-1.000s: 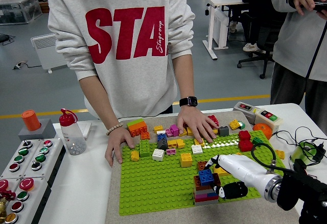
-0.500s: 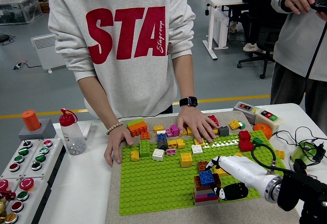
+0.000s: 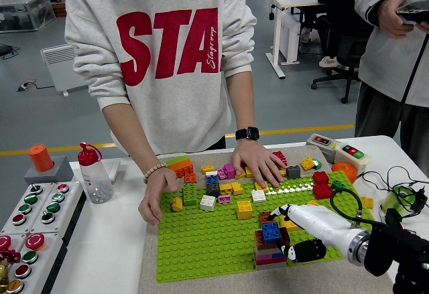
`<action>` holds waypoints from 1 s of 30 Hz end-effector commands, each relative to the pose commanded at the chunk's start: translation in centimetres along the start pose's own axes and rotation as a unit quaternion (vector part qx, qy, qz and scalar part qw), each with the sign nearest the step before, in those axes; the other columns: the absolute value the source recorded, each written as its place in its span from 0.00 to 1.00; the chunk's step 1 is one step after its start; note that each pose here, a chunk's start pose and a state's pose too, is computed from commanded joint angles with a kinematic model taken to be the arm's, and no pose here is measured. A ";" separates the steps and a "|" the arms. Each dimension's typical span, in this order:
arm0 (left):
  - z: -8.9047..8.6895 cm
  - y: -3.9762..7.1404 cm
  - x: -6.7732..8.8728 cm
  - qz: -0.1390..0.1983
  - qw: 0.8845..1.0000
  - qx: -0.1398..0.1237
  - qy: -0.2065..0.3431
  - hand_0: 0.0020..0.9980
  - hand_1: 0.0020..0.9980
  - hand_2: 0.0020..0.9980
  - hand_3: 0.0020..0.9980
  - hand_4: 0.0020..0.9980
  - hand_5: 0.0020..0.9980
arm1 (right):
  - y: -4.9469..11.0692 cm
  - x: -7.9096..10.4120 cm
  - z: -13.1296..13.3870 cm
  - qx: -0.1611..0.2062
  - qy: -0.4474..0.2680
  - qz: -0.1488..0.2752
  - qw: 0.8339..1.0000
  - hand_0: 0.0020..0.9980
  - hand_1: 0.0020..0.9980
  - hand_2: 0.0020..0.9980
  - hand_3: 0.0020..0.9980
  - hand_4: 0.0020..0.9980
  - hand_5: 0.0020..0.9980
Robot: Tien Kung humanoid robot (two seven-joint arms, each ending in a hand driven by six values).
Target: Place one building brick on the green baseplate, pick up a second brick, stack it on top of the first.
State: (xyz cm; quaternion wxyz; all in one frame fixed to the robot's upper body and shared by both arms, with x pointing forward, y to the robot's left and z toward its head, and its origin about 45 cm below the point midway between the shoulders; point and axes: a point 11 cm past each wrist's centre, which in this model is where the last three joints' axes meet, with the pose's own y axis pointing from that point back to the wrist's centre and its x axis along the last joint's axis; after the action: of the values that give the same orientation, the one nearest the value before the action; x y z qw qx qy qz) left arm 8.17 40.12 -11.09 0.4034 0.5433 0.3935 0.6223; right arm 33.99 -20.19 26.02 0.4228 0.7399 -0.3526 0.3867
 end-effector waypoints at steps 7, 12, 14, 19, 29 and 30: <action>0.0 0.0 0.0 0.000 1.000 0.000 0.000 0.66 0.68 0.70 0.58 0.30 1.00 | 0.0 0.0 0.1 -0.001 0.000 -0.001 1.000 0.92 0.83 0.93 0.79 0.62 0.27; 0.1 0.0 0.0 0.000 1.000 -0.001 0.000 0.66 0.68 0.70 0.57 0.30 1.00 | 0.1 0.1 0.0 0.000 0.001 0.000 1.000 0.92 0.83 0.93 0.79 0.63 0.28; 0.1 0.0 0.0 0.000 1.000 -0.001 0.000 0.66 0.68 0.70 0.57 0.30 1.00 | 0.1 0.2 -0.1 0.001 0.002 0.000 1.000 0.92 0.83 0.93 0.79 0.63 0.28; 0.1 0.0 0.0 0.000 1.000 -0.001 0.000 0.66 0.68 0.70 0.58 0.30 1.00 | 0.2 0.2 -0.1 0.002 0.003 0.001 1.000 0.92 0.83 0.95 0.80 0.65 0.28; 0.1 0.0 0.0 0.000 1.000 -0.001 0.000 0.66 0.68 0.70 0.58 0.30 1.00 | 0.2 0.4 0.1 0.001 0.004 0.004 1.000 0.93 0.84 0.98 0.83 0.67 0.29; 0.1 0.0 0.0 0.000 1.000 -0.001 -0.001 0.66 0.68 0.70 0.58 0.30 1.00 | 0.2 0.4 0.1 0.001 0.003 0.005 1.000 0.93 0.85 0.98 0.86 0.68 0.30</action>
State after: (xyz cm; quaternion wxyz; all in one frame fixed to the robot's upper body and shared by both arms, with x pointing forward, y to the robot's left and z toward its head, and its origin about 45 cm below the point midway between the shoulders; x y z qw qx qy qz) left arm 8.29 40.12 -11.07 0.4043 0.5431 0.3929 0.6222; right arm 33.99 -20.43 26.42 0.4209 0.7372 -0.3546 0.3920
